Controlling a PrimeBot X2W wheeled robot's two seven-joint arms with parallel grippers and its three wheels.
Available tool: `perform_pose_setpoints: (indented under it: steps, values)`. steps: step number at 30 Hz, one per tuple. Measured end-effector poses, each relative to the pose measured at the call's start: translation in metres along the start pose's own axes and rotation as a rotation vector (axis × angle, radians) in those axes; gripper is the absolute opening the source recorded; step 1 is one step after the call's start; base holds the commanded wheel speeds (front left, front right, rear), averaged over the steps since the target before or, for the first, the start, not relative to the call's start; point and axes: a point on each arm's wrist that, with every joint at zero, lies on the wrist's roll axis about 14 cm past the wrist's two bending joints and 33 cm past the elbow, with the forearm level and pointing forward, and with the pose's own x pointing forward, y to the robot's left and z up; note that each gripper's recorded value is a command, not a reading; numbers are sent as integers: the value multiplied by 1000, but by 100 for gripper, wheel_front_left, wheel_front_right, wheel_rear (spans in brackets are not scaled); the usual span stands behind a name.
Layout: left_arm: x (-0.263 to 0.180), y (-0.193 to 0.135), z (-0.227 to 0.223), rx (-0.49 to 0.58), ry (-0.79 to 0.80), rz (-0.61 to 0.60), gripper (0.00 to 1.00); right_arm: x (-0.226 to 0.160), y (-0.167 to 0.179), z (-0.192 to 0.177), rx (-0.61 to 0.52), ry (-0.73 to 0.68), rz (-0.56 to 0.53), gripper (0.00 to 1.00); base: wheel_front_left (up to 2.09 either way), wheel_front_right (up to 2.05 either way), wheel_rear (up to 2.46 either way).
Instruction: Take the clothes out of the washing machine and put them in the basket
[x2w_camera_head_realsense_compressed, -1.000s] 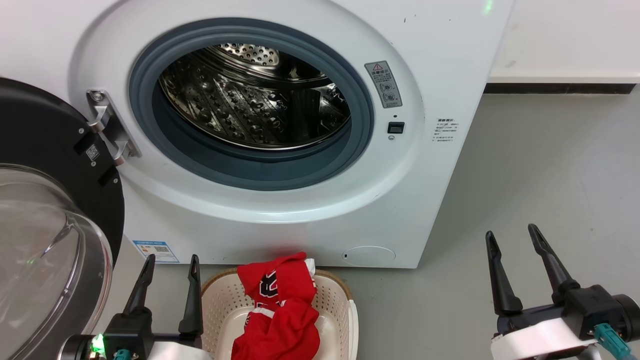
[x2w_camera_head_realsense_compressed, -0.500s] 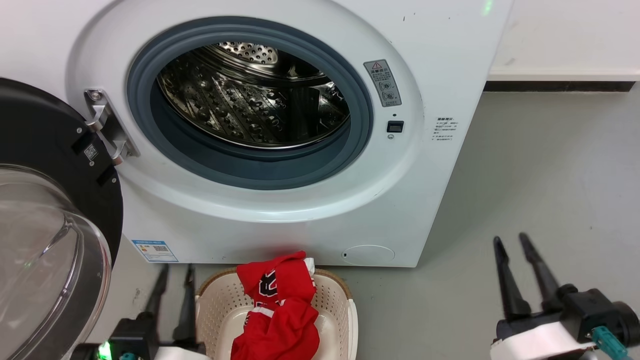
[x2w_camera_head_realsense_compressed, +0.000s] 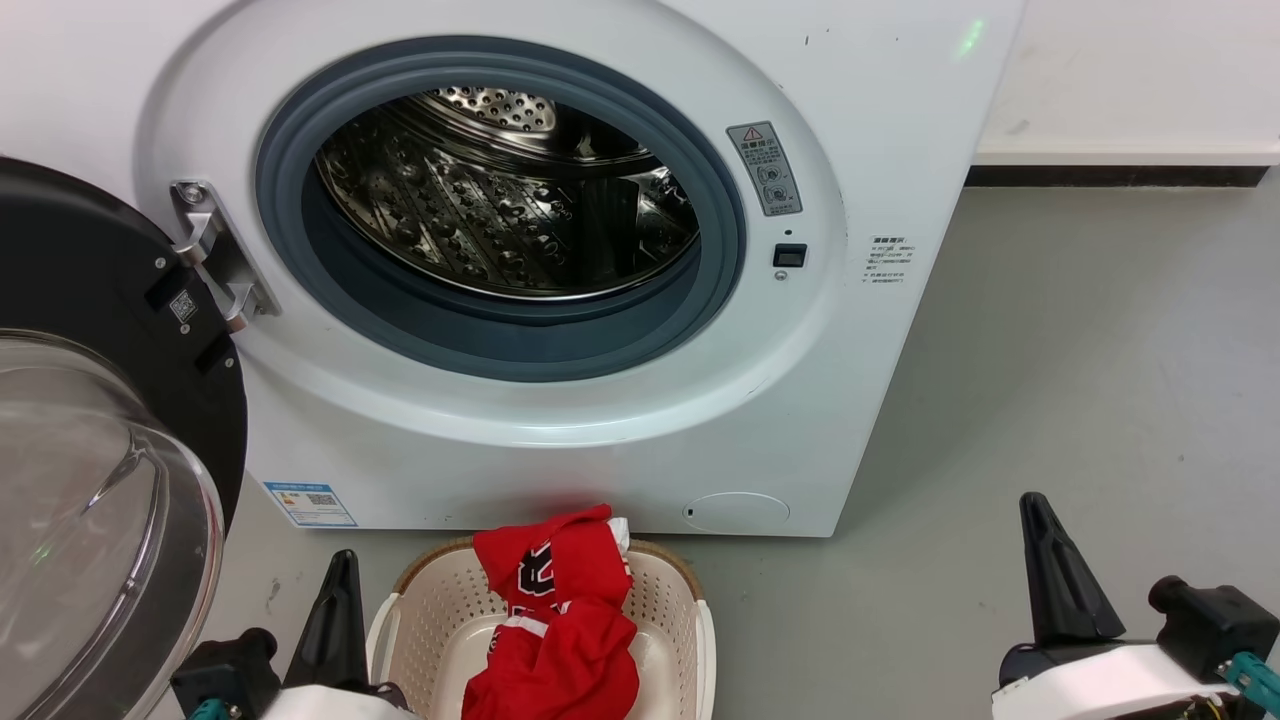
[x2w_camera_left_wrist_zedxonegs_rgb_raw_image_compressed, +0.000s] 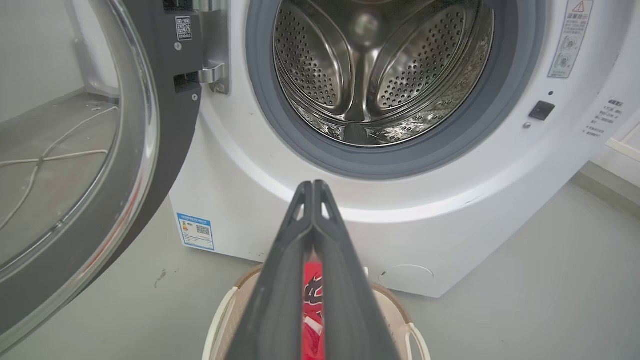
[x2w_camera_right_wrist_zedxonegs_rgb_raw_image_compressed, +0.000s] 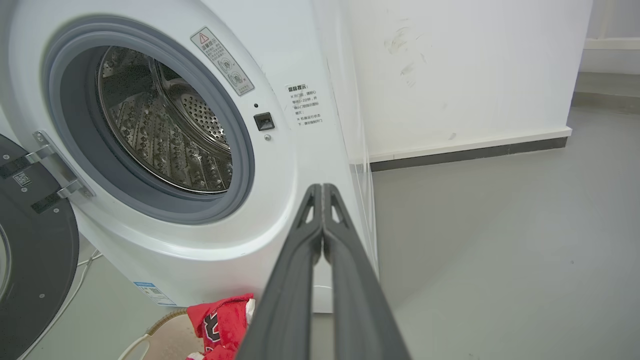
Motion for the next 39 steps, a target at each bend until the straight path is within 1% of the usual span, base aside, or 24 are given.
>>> perform_pose_setpoints:
  steps: [19, 39]
  values:
    - [9, 7, 1, -339, 21, 45, 0, 6, -13, -1, 332, 9, -67, 0, 0, 0, 0]
    - [18, 6, 3, -629, 32, 51, 0, 12, -22, 0, 615, 9, -107, 0, 0, 0, 0]
